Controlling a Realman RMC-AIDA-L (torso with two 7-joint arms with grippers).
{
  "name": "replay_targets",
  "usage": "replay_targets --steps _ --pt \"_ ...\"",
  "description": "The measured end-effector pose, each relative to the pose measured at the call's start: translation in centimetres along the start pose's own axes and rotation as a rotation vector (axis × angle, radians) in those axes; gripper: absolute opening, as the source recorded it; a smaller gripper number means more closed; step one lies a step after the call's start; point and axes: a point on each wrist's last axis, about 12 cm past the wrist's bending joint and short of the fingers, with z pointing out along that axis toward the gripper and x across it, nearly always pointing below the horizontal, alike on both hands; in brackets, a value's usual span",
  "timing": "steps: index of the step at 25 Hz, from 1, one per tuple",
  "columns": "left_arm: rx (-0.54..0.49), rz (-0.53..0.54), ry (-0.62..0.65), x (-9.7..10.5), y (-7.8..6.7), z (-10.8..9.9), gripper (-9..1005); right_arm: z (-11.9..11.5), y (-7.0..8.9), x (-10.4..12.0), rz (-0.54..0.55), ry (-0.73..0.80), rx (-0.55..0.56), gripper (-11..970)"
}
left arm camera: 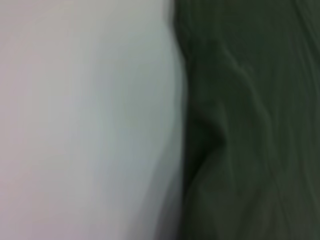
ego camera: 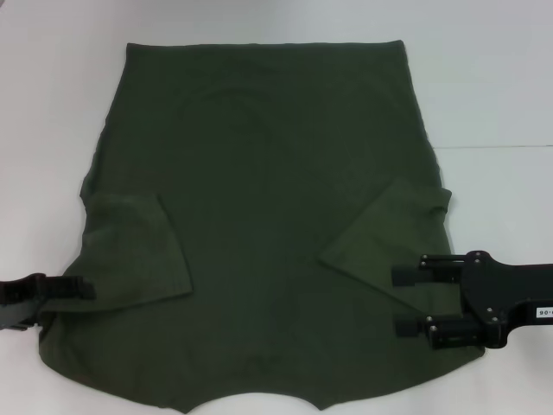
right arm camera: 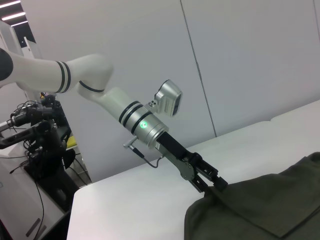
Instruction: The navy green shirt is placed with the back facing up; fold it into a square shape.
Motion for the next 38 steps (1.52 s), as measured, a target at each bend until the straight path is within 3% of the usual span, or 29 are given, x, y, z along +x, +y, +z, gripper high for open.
replay_targets --steps 15,29,38 --pt "0.039 0.016 0.012 -1.1 -1.7 0.3 931 -0.1 0.0 0.0 0.002 -0.007 0.002 783" --pt "0.009 -0.014 -0.006 -1.4 -1.3 0.1 930 -0.2 0.0 0.0 0.002 -0.012 0.007 783" --pt "0.001 -0.016 0.0 -1.3 -1.1 0.0 684 -0.2 0.0 -0.1 0.0 -0.015 0.009 782"
